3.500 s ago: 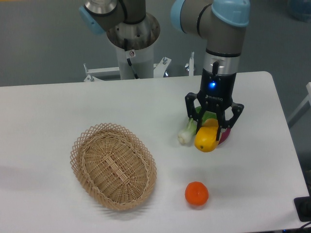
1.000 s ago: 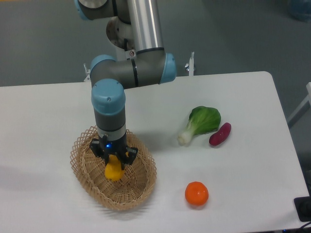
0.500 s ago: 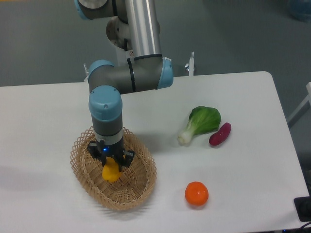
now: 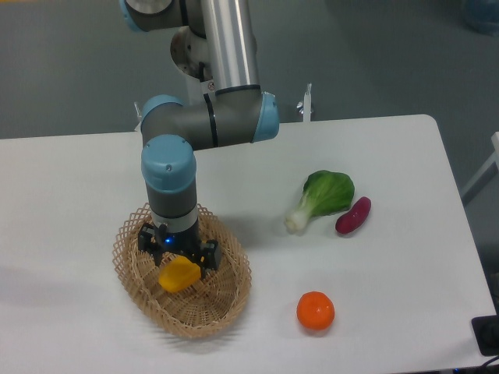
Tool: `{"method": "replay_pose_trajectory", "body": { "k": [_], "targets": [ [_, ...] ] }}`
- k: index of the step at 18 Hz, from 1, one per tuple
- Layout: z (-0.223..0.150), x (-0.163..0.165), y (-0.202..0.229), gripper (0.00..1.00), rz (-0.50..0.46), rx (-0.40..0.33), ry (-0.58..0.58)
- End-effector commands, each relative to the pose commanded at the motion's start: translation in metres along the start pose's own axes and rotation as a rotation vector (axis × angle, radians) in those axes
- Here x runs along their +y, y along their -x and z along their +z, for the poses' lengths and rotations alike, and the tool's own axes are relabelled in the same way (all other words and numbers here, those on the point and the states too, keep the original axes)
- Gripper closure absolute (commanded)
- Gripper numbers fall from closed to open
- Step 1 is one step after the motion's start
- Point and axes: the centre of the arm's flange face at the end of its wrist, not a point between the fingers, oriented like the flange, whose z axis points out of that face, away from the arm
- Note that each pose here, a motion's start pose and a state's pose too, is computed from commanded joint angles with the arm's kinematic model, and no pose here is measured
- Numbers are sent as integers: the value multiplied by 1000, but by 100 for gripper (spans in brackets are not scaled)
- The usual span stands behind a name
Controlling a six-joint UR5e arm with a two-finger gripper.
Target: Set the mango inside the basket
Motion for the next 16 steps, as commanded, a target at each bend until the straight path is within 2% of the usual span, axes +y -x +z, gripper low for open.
{"method": "replay_pose_trajectory", "body": {
  "k": [3, 7, 11, 13, 16],
  "targets": [
    [-17, -1, 25, 0, -13, -35, -20],
    [-63, 10, 79, 0, -23, -105, -65],
    [-72, 31, 110, 0, 78, -99, -7],
    [-93, 41, 121, 0, 118, -107, -1],
    [-103, 55, 141, 0, 138, -116, 6]
  ]
}}
